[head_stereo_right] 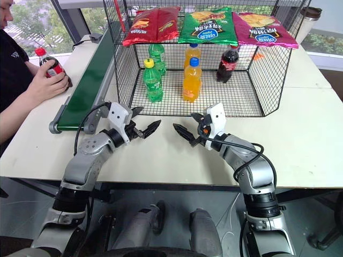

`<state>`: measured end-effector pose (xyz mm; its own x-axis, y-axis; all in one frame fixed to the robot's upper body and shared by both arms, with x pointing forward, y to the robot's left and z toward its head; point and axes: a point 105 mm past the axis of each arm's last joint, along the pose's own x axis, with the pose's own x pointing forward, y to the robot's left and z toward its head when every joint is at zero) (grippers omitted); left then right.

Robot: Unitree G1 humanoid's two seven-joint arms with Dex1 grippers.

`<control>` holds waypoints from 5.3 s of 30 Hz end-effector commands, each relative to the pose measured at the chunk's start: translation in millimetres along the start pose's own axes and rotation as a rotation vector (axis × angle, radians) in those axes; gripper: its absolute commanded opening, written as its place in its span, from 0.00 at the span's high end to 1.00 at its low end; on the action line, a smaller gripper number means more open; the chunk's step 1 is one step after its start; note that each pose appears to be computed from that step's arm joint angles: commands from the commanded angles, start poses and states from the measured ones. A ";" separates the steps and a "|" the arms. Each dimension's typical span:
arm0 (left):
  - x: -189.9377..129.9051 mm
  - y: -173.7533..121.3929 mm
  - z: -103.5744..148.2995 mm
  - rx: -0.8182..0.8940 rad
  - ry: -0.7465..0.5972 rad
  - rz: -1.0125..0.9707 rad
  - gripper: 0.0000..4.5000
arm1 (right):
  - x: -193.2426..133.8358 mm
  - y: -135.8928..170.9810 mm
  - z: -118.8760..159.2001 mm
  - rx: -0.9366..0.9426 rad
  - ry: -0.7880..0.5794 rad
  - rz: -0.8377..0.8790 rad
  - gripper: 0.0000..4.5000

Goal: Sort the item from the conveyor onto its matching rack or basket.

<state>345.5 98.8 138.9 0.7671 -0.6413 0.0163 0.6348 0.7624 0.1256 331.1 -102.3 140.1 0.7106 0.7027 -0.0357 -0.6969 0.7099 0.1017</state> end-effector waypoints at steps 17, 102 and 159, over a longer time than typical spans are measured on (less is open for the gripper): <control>-12.4 1.1 13.1 0.037 -0.023 -0.023 0.00 | 6.6 18.0 14.6 -0.015 -0.067 0.037 0.01; -122.1 121.6 62.7 -0.066 -0.152 0.748 0.00 | -3.1 53.2 36.8 -0.127 -0.067 0.273 0.01; -4.5 -16.5 53.0 0.200 -0.033 -0.311 0.33 | -14.2 51.5 85.7 -0.185 -0.142 0.286 0.00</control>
<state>327.2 99.3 180.5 0.5809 -0.8119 -0.0572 0.7978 0.5541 0.2377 302.0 -80.9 212.7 0.5093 0.8583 0.0625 -0.8585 0.5118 -0.0334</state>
